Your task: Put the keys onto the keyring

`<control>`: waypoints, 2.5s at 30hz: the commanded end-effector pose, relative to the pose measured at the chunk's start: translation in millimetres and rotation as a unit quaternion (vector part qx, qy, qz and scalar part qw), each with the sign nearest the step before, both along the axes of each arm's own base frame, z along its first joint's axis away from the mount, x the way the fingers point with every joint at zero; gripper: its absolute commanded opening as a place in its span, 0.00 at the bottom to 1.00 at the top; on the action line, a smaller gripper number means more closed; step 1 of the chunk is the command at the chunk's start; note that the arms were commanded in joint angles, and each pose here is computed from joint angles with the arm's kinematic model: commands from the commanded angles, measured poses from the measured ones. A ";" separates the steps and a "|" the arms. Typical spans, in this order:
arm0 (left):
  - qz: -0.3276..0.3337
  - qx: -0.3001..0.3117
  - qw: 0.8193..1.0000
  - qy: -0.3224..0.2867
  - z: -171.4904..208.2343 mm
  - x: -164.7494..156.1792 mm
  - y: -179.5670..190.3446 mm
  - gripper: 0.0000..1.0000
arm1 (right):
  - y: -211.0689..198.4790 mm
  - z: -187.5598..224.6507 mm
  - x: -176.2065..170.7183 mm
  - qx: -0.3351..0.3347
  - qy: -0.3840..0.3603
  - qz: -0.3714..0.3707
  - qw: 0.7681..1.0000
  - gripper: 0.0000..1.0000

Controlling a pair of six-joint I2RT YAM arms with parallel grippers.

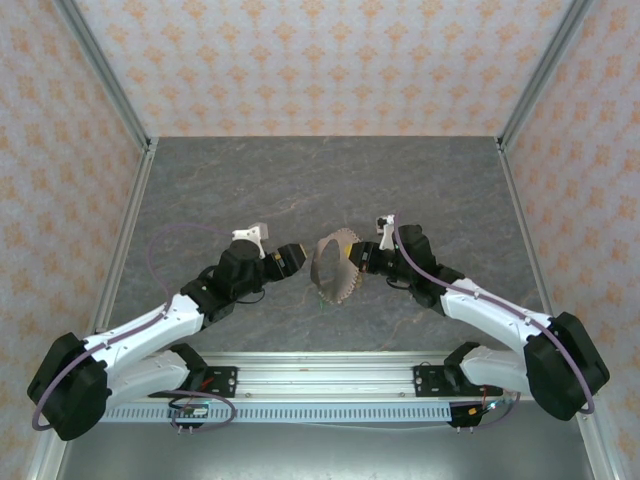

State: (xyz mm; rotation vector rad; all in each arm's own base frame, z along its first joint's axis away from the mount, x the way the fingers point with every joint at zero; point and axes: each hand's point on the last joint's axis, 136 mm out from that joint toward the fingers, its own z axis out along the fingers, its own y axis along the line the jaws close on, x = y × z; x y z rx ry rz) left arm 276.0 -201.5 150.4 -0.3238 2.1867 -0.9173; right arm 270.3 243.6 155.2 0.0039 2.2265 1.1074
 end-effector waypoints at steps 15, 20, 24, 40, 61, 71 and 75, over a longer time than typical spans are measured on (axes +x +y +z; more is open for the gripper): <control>-0.052 -0.050 0.997 -0.021 23.1 5.7 -19.8 0.82 | 1.9 38.4 10.7 0.040 -0.043 -0.016 0.998 0.10; -0.069 -0.068 0.995 -0.011 24.4 9.8 -28.9 0.83 | 2.7 43.9 10.3 0.047 -0.049 -0.014 0.998 0.08; -0.061 -0.067 0.996 -0.002 18.4 12.8 -28.8 0.84 | 2.0 43.7 9.7 0.046 -0.049 -0.014 0.998 0.06; -0.139 -0.098 0.985 -0.009 28.9 11.5 -59.5 0.75 | 9.5 76.2 0.8 0.114 -0.068 0.007 0.991 0.04; -0.186 -0.165 0.968 -0.042 63.8 7.0 -68.2 0.02 | 14.2 77.6 -6.3 0.121 -0.076 0.033 0.989 0.06; -0.165 -0.111 0.977 -0.079 76.4 1.7 -49.0 0.00 | -0.7 60.0 0.5 0.073 -0.076 -0.007 0.994 0.14; -0.167 -0.091 0.978 -0.087 79.2 -1.4 -44.7 0.00 | -2.1 57.4 0.7 0.067 -0.076 -0.009 0.995 0.16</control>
